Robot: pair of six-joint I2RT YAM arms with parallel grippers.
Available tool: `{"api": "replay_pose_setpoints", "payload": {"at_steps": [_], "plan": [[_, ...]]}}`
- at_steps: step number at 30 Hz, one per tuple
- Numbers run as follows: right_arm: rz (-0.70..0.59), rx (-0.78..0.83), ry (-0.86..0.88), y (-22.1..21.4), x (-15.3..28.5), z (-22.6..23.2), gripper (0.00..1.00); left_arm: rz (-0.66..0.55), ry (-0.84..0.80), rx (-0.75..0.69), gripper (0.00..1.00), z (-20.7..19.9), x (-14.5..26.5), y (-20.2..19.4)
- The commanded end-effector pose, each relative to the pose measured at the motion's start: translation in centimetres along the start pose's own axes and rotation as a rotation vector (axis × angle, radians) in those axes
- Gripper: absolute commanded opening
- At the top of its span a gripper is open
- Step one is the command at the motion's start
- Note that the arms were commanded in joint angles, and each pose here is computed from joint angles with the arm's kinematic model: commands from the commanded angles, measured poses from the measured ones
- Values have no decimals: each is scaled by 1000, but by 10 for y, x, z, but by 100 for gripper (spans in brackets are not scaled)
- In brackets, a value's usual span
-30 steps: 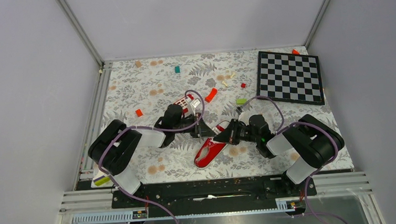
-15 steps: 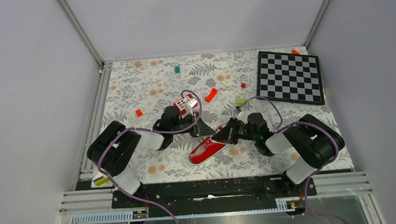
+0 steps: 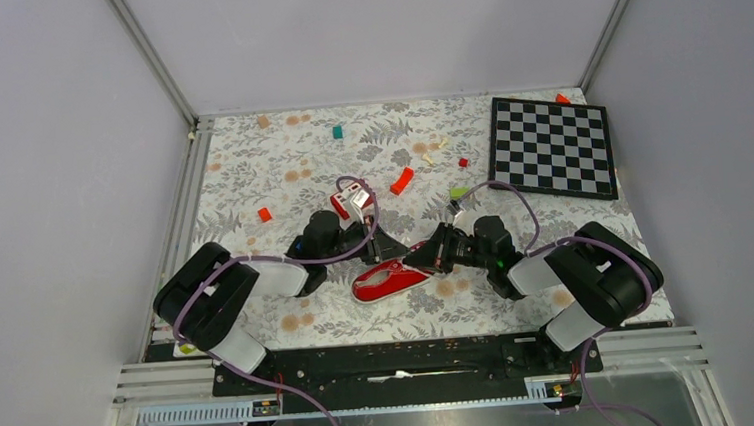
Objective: Tie the shoes
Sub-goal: Cross the shoelace with the shoelace.
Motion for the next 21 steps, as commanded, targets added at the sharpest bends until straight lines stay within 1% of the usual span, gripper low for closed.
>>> {"api": "replay_pose_setpoints", "payload": {"at_steps": [1,6,13,16,21], "plan": [[-63,277,423,16,-2,80,0,105,116,66,0,12,0,-37],[-64,253,369,13,-1,63,0,132,153,106,0,21,-3,-41],[-62,262,344,10,0,55,0,186,214,132,0,33,-8,-45],[-58,266,345,11,-2,55,0,176,210,148,0,34,-8,-47],[-50,276,358,14,-6,58,0,128,183,231,0,35,-5,-51]]}}
Point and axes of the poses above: each gripper's point midway between its finger pads, its own x axis back along the fingers, its own z axis along the line the jaws close on, y = z × x, the point moved 9 cm from there along x, back along the fingers
